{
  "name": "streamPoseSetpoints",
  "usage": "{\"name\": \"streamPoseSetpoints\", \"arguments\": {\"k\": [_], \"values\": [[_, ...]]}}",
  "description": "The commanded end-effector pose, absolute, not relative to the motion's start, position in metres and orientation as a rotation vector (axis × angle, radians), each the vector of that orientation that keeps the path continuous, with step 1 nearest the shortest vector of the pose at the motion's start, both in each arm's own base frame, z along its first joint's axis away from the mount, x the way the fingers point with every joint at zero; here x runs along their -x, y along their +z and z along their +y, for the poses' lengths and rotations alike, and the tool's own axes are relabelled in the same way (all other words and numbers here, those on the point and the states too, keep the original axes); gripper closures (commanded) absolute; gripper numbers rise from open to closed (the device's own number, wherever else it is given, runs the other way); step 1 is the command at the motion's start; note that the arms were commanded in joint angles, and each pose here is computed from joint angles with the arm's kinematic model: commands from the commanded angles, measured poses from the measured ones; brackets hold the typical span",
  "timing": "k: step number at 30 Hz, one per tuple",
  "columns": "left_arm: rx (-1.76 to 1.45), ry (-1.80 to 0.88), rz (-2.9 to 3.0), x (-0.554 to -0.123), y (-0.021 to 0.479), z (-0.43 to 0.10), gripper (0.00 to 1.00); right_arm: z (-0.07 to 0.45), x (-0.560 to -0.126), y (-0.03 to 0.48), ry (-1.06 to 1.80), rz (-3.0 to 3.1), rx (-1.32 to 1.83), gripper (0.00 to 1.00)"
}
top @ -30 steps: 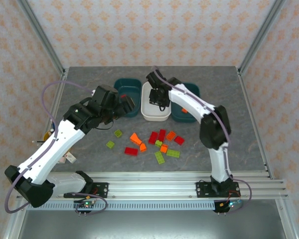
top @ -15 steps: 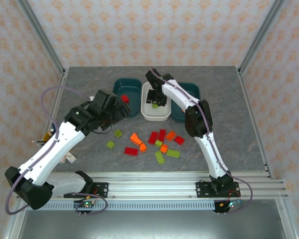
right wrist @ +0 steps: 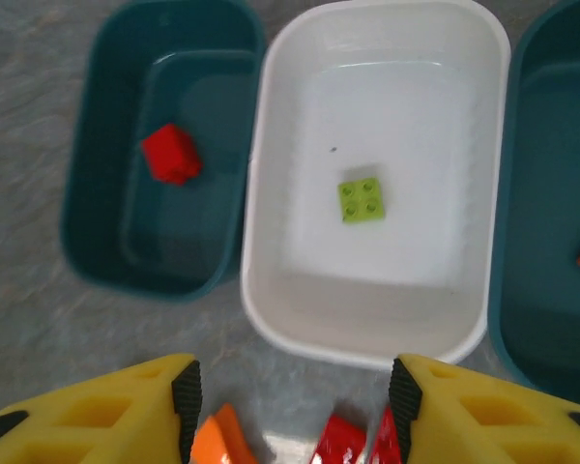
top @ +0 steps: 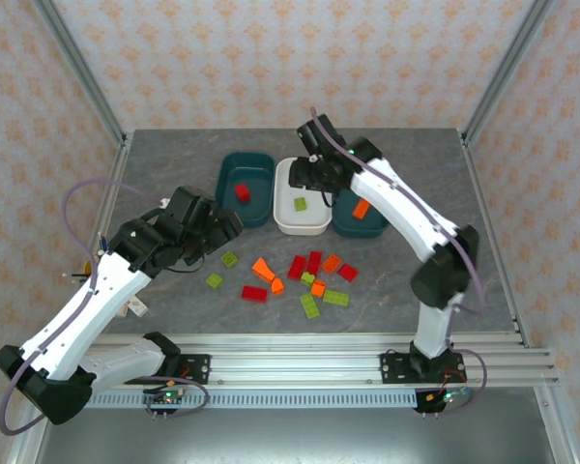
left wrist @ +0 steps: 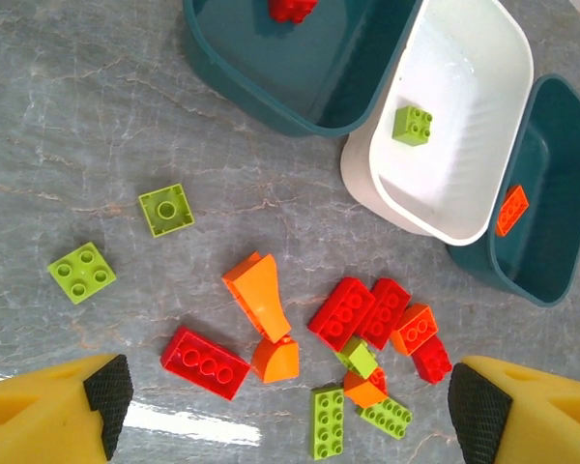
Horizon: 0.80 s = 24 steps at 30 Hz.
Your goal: Sort the legos into containers by color
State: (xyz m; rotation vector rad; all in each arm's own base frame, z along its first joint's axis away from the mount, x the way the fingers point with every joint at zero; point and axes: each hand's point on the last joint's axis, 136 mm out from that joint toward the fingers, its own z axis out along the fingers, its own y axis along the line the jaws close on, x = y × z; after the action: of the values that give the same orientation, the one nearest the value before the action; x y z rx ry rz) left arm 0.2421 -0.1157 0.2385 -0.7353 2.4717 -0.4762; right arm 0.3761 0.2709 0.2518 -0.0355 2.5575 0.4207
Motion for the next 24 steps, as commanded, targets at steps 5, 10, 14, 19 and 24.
{"name": "streamPoseSetpoints", "arguments": {"k": [5, 10, 14, 19, 24], "values": [[0.925, -0.393, 2.66, -0.204, 0.168, -0.11, 0.2, 0.279, -0.284, 0.241, 0.565, 2.473, 0.328, 0.43], [1.214, -0.432, 2.646, -0.194, 0.118, -0.131, 0.22, 0.294, -0.208, 0.207, 0.692, 2.375, 0.632, 0.39], [1.464, -0.443, 2.581, -0.188, 0.086, -0.149, 0.21, 0.29, -0.181, 0.193, 0.734, 2.311, 0.671, 0.37], [1.719, -0.421, 2.457, -0.185, 0.061, -0.151, 0.14, 0.286, -0.174, 0.188, 0.719, 2.349, 0.682, 0.37], [1.821, -0.431, 2.383, -0.196, 0.05, -0.159, 0.14, 0.284, -0.17, 0.188, 0.722, 2.354, 0.686, 0.37]]}}
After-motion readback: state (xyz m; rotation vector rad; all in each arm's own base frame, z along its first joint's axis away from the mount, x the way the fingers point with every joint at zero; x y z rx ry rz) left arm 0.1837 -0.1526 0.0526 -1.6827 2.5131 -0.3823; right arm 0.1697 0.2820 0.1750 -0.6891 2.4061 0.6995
